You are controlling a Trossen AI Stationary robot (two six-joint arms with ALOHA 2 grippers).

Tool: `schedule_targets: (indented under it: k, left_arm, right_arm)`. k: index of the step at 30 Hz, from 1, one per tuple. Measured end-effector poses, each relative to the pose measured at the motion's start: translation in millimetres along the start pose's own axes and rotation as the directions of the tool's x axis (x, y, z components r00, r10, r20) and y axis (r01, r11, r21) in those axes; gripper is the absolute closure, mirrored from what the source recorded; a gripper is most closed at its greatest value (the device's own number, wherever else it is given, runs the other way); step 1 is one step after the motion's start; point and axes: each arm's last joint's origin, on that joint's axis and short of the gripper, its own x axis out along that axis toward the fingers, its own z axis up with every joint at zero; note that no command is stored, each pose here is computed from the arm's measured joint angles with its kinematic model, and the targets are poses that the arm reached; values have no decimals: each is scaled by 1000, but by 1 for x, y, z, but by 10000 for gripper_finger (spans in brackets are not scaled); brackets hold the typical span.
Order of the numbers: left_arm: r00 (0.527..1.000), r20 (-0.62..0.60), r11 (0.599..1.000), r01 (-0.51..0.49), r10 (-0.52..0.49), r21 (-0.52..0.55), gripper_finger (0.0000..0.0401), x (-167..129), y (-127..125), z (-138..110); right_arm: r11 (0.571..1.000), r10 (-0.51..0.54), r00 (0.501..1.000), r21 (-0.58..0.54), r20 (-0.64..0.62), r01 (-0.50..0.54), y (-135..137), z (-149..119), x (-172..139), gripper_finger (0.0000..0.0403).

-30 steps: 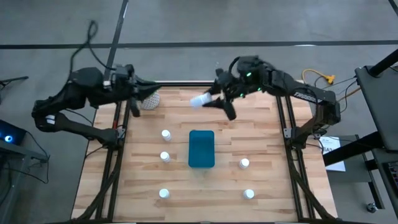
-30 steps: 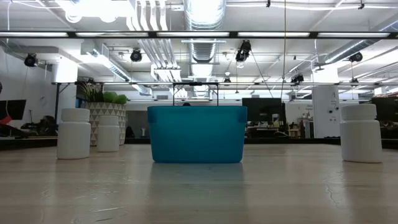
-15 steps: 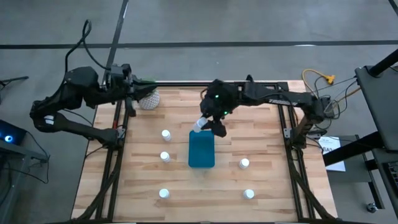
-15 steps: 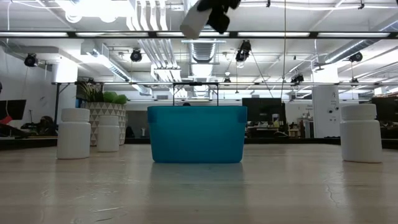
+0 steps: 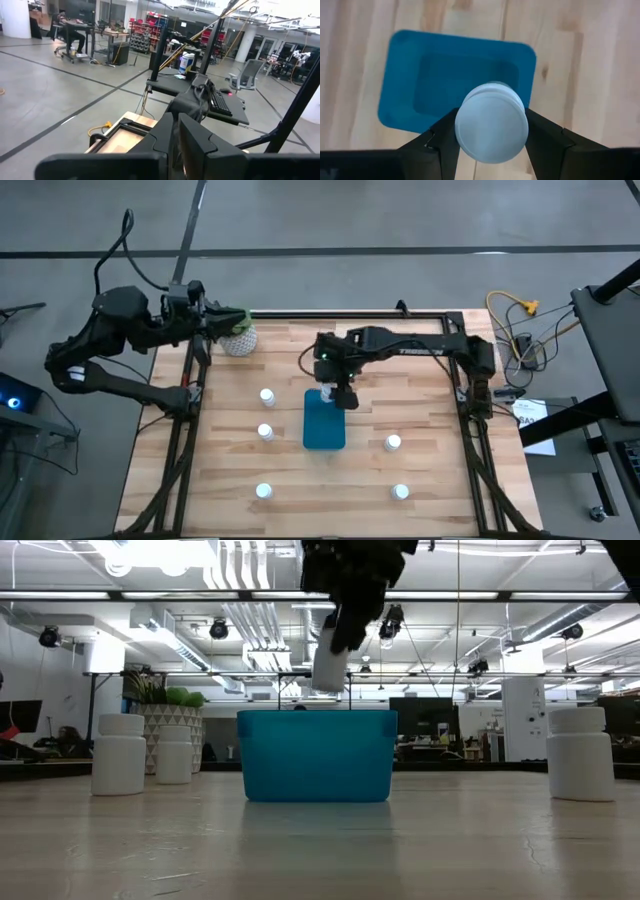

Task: Pick and place pill bottles into a basket
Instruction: Put the white medicine bottle into the blue bin

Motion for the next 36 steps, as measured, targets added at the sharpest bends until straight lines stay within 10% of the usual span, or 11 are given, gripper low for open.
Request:
schedule_targets:
  k: [36]
  left_arm:
    - [1000,-14,1000,-3,3,-2,390,4,0,-3]
  right_arm:
    - [999,-37,990,0,-137,38,-2,-18,67,227]
